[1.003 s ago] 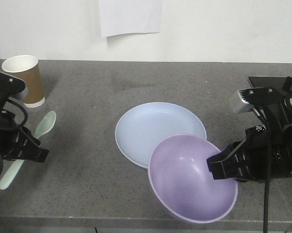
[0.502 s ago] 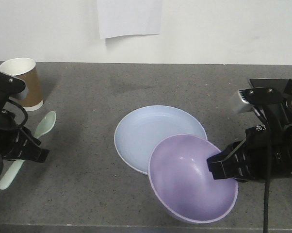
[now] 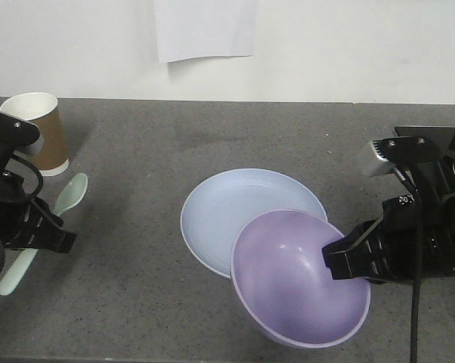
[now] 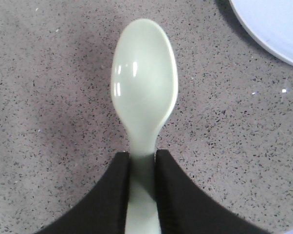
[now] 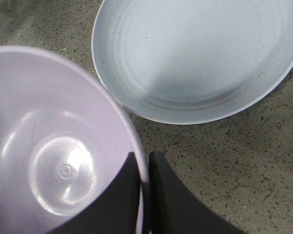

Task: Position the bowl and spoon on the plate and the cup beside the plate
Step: 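Drive closer, bringing the held lavender bowl over the blue plate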

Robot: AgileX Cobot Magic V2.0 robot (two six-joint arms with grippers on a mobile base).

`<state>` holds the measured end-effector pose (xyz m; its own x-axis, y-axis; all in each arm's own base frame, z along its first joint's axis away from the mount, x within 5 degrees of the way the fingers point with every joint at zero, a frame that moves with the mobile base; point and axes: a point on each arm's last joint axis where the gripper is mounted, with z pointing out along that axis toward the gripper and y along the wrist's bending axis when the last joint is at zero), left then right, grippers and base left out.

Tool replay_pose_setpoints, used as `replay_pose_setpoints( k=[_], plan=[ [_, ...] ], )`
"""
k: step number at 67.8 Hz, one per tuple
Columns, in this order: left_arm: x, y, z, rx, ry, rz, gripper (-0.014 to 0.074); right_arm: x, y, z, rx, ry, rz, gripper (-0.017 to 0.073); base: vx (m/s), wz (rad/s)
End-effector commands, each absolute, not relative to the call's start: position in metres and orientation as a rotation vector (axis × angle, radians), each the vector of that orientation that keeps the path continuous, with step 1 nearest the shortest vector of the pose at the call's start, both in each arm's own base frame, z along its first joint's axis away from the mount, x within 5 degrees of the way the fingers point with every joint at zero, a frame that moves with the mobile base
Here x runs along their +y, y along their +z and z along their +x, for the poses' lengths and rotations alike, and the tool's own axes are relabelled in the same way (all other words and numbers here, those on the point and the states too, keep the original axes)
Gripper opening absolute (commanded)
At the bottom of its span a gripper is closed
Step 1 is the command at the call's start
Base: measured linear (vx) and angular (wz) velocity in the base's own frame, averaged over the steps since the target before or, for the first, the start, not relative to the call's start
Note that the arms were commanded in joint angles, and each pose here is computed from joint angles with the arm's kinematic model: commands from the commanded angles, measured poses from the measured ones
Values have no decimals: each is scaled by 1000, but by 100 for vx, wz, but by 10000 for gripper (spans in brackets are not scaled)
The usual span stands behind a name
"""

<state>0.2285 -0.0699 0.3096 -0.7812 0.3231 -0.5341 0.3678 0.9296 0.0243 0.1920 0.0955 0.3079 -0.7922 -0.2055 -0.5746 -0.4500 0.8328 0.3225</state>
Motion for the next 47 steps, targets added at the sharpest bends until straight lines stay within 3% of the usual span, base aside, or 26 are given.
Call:
replay_pose_setpoints(
  k=[1,47],
  plan=[
    [-71,325,228,2442,-134,464,83,96,323,193,2391,631,-452,-1,2,1],
    [-71,325,228,2442,-134,464,83,96,323,193,2391,631,-452,-1,3,2]
  ],
)
